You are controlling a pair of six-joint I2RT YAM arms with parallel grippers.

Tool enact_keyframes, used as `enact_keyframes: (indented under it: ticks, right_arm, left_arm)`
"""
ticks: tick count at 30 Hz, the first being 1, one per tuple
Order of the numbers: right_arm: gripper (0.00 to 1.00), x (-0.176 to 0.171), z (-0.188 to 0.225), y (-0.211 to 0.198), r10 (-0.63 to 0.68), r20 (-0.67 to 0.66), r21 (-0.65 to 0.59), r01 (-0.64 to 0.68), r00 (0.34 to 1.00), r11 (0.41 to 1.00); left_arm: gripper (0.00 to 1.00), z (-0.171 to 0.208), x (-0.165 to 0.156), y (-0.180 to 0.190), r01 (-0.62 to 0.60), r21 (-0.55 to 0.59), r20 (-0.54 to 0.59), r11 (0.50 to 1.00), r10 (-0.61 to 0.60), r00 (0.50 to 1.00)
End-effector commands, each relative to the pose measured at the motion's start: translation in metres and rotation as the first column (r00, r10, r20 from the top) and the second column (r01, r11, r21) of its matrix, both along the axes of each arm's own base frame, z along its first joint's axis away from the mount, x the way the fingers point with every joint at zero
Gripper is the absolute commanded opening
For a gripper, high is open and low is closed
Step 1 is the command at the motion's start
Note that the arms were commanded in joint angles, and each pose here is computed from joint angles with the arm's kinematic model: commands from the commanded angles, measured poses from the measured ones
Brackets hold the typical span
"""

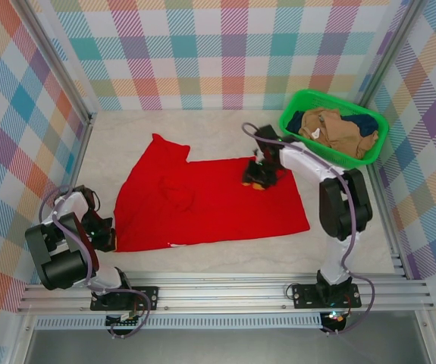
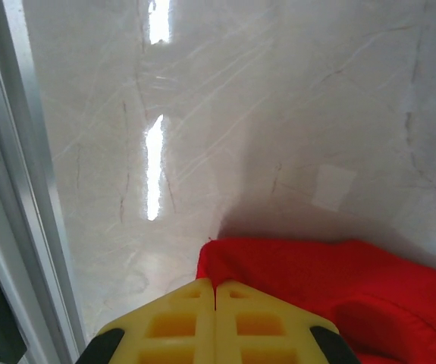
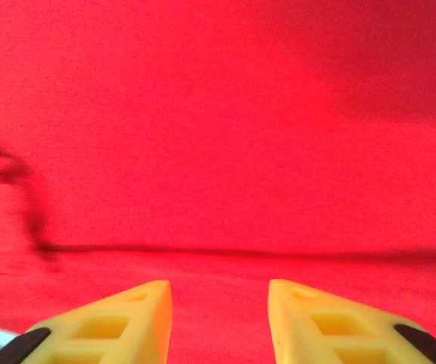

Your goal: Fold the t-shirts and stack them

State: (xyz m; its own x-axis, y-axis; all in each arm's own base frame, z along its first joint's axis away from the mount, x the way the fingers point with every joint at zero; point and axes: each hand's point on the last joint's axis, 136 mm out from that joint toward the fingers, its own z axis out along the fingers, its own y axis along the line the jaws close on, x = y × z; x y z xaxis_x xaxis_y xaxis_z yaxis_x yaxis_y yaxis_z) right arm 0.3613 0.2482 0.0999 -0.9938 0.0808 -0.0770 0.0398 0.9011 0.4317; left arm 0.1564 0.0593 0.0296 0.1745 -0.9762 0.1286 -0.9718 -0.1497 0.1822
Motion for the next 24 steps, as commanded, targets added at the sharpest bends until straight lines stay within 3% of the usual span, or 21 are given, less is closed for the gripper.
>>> enact_keyframes:
  ticks: [1,8,12,17,24]
  right_arm:
    - [0.36,0.022,0.000,0.076,0.057,0.005,0.168,-0.058,0.998,0.984]
    - [0.35,0.072,-0.002,0.186,0.034,0.010,0.390,-0.035,0.999,0.920]
    - [0.34,0.070,-0.023,0.214,0.024,-0.040,0.398,-0.006,0.999,0.917]
    - [0.34,0.069,-0.057,0.222,-0.017,-0.078,0.340,0.043,0.997,0.940]
    - [0.32,0.085,-0.101,0.189,-0.152,-0.143,0.191,0.178,0.978,0.965]
  left_arm:
    - [0.00,0.000,0.007,0.001,0.023,0.003,0.014,1.000,-0.023,1.000]
    - [0.00,-0.002,0.012,-0.001,0.041,-0.009,0.022,0.999,-0.040,0.999]
    - [0.00,-0.004,0.014,-0.003,0.053,-0.020,0.025,0.998,-0.053,0.998]
    - [0.00,-0.004,0.021,-0.003,0.067,-0.029,0.036,0.997,-0.066,0.997]
    - [0.00,0.002,0.041,0.006,0.111,-0.017,0.064,0.994,-0.110,0.992]
